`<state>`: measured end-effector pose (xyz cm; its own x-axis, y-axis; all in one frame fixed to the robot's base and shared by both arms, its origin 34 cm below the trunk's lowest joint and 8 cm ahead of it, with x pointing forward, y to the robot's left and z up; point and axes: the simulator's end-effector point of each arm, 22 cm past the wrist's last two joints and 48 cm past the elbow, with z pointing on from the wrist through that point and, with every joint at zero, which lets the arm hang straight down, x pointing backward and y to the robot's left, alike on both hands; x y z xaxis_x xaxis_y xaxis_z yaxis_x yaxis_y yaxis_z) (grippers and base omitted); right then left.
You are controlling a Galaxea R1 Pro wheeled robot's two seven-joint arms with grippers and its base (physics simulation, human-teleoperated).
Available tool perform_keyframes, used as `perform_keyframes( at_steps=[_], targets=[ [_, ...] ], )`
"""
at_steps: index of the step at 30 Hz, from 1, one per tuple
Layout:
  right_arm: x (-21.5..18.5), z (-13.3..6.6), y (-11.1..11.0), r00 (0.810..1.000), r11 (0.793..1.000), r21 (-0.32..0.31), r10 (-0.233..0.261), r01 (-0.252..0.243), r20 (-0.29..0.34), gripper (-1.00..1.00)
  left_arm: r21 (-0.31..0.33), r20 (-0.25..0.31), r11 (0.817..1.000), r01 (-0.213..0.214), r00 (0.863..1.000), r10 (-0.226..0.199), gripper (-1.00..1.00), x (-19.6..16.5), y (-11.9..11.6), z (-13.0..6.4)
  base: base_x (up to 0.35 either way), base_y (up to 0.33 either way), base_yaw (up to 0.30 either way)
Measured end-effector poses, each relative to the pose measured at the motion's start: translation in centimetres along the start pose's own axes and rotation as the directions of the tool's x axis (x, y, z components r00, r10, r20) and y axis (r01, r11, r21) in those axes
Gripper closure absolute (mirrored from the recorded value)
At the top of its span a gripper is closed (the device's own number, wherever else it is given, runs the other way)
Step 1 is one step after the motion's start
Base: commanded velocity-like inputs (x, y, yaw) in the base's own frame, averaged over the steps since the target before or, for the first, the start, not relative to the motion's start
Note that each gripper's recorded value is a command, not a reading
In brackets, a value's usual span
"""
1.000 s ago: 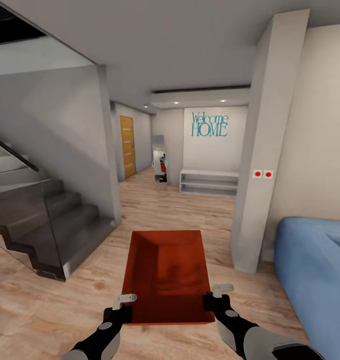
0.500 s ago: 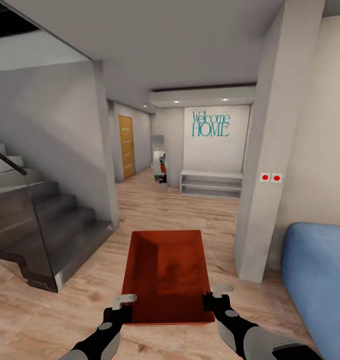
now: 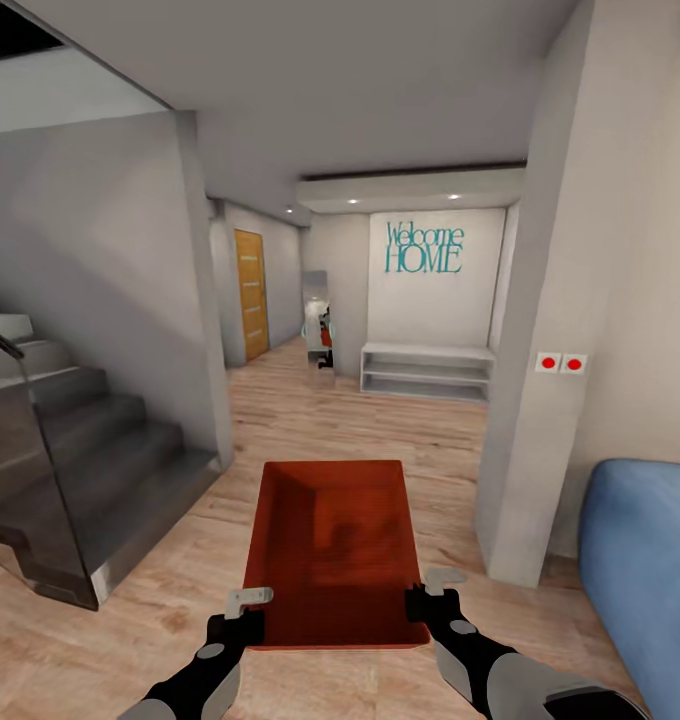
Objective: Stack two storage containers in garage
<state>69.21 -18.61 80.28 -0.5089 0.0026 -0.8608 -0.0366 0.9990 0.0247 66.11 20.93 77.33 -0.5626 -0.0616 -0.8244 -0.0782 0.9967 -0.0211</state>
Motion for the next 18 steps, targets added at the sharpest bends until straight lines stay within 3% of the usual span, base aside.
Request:
perform_keyframes(
  at_steps=[18],
  targets=[
    [0.01, 0.0, -0.08, 1.0, 1.0, -0.001, -0.001, 0.001, 0.0, 1.0, 0.001, 0.0, 1.0, 0.001, 1.0, -0.001, 1.0, 0.02, -0.07, -0.01, 0.32, 0.0, 0.0]
  ],
)
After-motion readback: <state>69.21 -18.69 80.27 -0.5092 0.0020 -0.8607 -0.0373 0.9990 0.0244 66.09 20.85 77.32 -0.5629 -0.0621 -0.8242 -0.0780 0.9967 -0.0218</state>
